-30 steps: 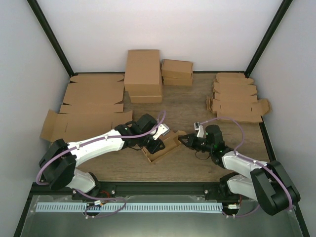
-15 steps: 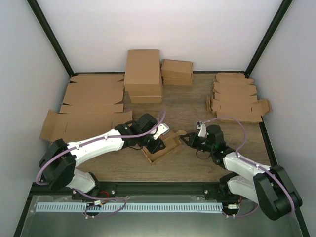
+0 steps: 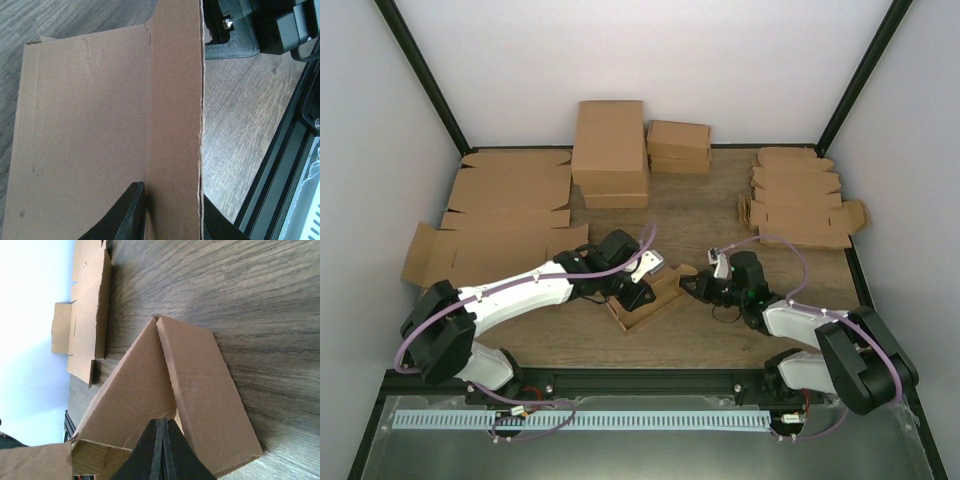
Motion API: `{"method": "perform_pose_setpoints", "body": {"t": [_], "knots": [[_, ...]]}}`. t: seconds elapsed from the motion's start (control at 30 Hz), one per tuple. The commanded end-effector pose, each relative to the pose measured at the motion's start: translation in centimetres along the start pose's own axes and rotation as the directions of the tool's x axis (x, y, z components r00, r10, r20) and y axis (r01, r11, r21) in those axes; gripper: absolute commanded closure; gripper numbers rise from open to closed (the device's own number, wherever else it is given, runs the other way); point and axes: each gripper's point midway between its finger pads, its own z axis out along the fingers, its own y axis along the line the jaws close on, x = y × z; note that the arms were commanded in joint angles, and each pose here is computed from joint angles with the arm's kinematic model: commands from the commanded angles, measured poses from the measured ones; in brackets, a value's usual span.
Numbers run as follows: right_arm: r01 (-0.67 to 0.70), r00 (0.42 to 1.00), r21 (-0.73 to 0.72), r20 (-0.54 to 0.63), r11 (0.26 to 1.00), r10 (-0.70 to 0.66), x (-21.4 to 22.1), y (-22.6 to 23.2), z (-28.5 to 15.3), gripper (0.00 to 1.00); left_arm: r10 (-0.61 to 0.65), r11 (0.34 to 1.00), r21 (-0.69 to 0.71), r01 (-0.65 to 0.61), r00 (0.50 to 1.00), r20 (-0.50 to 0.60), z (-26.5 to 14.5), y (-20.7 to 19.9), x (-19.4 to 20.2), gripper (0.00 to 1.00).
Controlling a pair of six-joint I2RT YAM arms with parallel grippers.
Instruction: Fold the paper box
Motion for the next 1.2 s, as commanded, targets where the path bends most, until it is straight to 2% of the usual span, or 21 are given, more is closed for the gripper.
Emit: {"method": "perform_pose_setpoints", "body": {"t": [0.0, 0.23, 0.37, 0.43, 0.6, 0.67, 0.77, 0.87, 0.97, 1.07, 1.17], "knots": [[0.035, 0.999, -0.046, 0.003, 0.998, -0.035, 0.3, 1.3, -0.4, 0.99, 0.002, 1.000, 0.031, -0.002, 1.000, 0.005, 0.5, -0.5, -0.4, 0.77], [0.060, 0.996, 0.113, 0.053, 0.992, -0.066, -0.6, -0.9, -1.6, 0.99, -0.030, 0.999, 0.044, 0.032, 0.998, -0.052, 1.5, -0.3, 1.1, 0.69], [0.049, 0.993, 0.138, 0.102, 0.989, -0.063, -0.4, -1.4, -3.6, 0.99, -0.055, 0.997, 0.041, 0.058, 0.995, -0.085, 2.2, -0.1, 2.0, 0.64], [0.047, 0.989, 0.157, 0.128, 0.987, -0.067, -0.2, -1.7, -4.6, 0.99, -0.062, 0.997, 0.045, 0.066, 0.994, -0.093, 2.4, -0.1, 2.2, 0.59], [0.079, 0.976, 0.187, 0.187, 0.979, -0.114, -0.7, -0.9, -6.6, 0.96, -0.076, 0.991, 0.096, 0.089, 0.989, -0.124, 3.1, -0.8, 2.7, 0.39], [0.129, 0.965, 0.182, 0.202, 0.975, -0.165, -1.3, 0.2, -7.1, 0.89, -0.087, 0.990, 0.097, 0.102, 0.986, -0.145, 3.5, -0.8, 2.9, 0.35], [0.230, 0.950, 0.176, 0.173, 0.957, -0.260, -2.0, 1.9, -7.3, 0.75, -0.100, 0.988, 0.106, 0.116, 0.984, -0.148, 3.7, -1.0, 2.6, 0.30], [0.308, 0.939, 0.150, 0.115, 0.940, -0.326, -2.5, 3.6, -6.7, 0.62, -0.110, 0.986, 0.110, 0.126, 0.984, -0.141, 3.6, -1.1, 2.2, 0.28], [0.347, 0.936, 0.118, 0.021, 0.930, -0.352, -2.5, 4.0, -5.1, 0.54, -0.134, 0.984, 0.104, 0.147, 0.983, -0.124, 3.2, -1.2, 1.7, 0.28], [0.368, 0.930, 0.111, -0.041, 0.923, -0.366, -2.8, 3.7, -3.6, 0.49, -0.158, 0.984, 0.073, 0.160, 0.987, -0.031, 1.0, -1.3, -0.1, 0.28], [0.399, 0.916, 0.098, -0.074, 0.912, -0.394, -3.1, 3.7, -2.4, 0.46, -0.217, 0.976, 0.007, 0.217, 0.974, 0.072, -1.8, -0.6, -0.6, 0.24]]}}
